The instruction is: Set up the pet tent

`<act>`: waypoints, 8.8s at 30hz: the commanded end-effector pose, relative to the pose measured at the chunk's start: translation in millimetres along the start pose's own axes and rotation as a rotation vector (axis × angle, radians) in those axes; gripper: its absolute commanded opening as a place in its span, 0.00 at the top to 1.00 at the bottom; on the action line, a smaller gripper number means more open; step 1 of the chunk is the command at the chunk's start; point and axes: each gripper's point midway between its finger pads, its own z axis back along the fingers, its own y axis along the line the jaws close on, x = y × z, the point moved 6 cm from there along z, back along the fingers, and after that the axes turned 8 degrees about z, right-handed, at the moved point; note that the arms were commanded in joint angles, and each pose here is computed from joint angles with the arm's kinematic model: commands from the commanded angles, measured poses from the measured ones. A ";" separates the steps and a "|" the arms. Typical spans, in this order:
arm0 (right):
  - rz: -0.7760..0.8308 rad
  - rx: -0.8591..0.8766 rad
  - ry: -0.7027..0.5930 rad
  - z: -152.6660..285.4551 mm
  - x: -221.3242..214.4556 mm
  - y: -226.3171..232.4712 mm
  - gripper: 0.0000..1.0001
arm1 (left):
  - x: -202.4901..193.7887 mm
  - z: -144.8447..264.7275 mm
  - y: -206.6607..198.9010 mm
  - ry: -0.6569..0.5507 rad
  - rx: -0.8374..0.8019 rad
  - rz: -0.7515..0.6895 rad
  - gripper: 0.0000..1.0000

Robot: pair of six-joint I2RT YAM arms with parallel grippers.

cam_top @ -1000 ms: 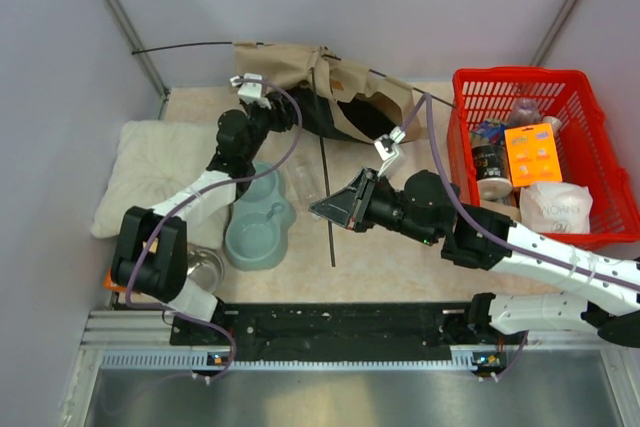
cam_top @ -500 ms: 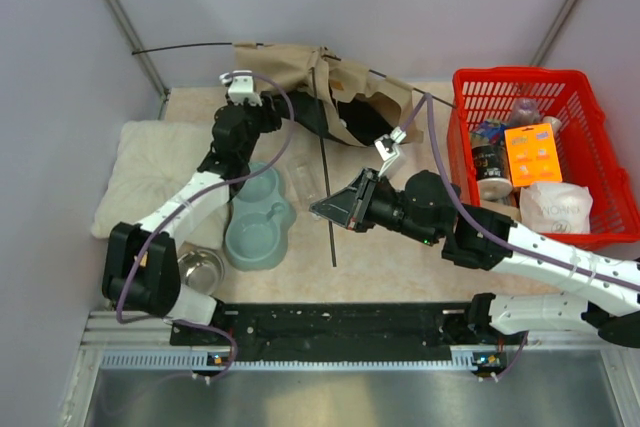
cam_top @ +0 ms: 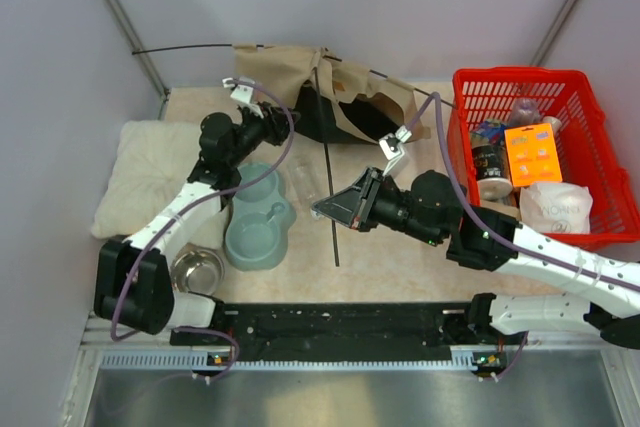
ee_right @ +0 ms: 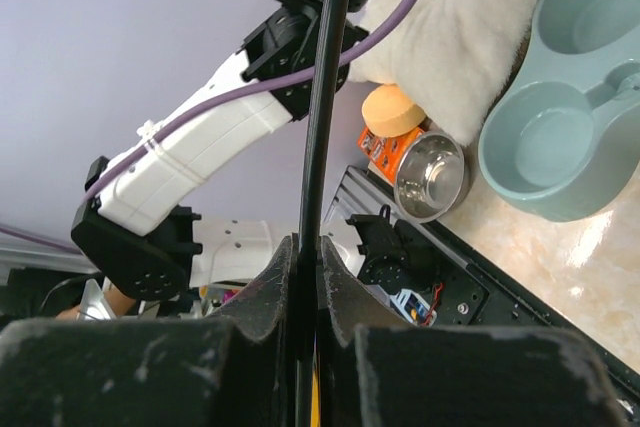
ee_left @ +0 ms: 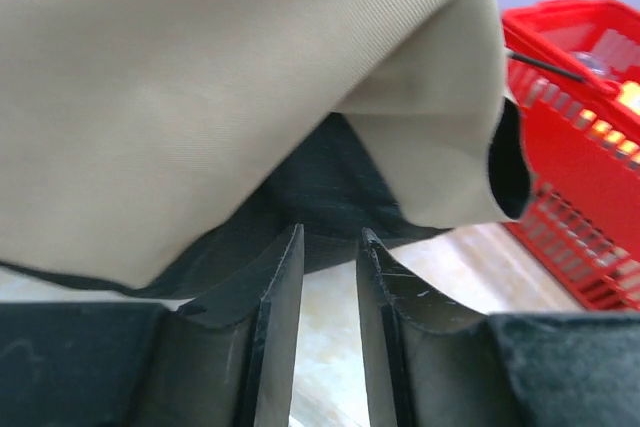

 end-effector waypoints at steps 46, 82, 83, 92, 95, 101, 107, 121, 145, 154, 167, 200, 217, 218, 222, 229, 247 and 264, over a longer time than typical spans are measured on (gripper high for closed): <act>0.012 0.017 -0.095 -4.6 15.1 5.7 1.00 | 10.9 -95.5 8.0 -0.382 -0.224 -0.103 0.55; -0.004 0.002 -0.092 -4.9 11.6 0.5 1.00 | 6.6 -89.6 5.1 -0.405 -0.195 -0.167 0.58; -0.004 0.005 -0.094 -3.9 12.3 1.1 1.00 | 7.8 -88.1 7.8 -0.413 -0.174 -0.178 0.55; -0.011 -0.005 -0.092 -4.0 10.1 -2.8 1.00 | 18.8 -81.4 17.2 -0.510 -0.082 -0.278 0.52; -0.013 -0.008 -0.091 -4.8 9.3 -3.8 1.00 | 21.2 -86.5 13.5 -0.522 -0.127 -0.295 0.56; -0.013 -0.014 -0.094 -5.4 10.6 -4.1 1.00 | 18.8 -99.2 2.5 -0.510 -0.240 -0.283 0.62; -0.012 -0.020 -0.092 -7.1 11.0 -5.5 1.00 | 13.0 -110.6 7.2 -0.481 -0.238 -0.270 0.60; -0.011 -0.024 -0.100 -7.3 15.6 -6.0 1.00 | -0.1 -114.7 13.7 -0.419 -0.219 -0.272 0.91; -0.044 0.048 -0.104 -12.0 6.2 -10.0 1.00 | 3.5 21.6 -66.4 0.020 -0.299 0.058 1.00; -0.024 0.111 -0.129 -31.4 5.7 -3.4 1.00 | -22.0 89.0 -92.5 0.190 -0.317 0.139 1.00; -0.066 0.057 -0.126 -44.8 -5.0 -18.9 1.00 | -37.2 132.3 -107.2 0.240 -0.381 0.225 1.00; -0.243 -0.009 -0.061 -66.2 -21.3 -39.9 1.00 | -48.2 155.1 -95.8 0.286 -0.167 0.357 1.00; -0.260 0.012 -0.128 -74.7 -6.1 -29.6 1.00 | -62.2 124.8 -72.8 0.247 -0.078 0.328 0.53; -0.275 0.013 -0.133 -74.5 -4.8 -29.9 1.00 | -68.2 124.9 -69.2 0.231 -0.068 0.338 0.51; -0.338 0.034 -0.144 -73.6 0.0 -22.9 1.00 | -74.3 123.8 -68.8 0.150 -0.110 0.370 0.46; -0.438 0.096 -0.168 -74.9 11.7 -7.2 1.00 | -74.5 122.7 -80.6 -0.074 -0.320 0.410 0.40; -0.560 0.199 -0.174 -76.3 19.4 8.2 1.00 | -65.6 69.0 -103.3 -0.330 -0.273 0.261 0.01; -0.577 0.238 -0.181 -72.9 26.4 14.0 1.00 | -57.0 42.7 -120.4 -0.508 -0.118 0.184 0.02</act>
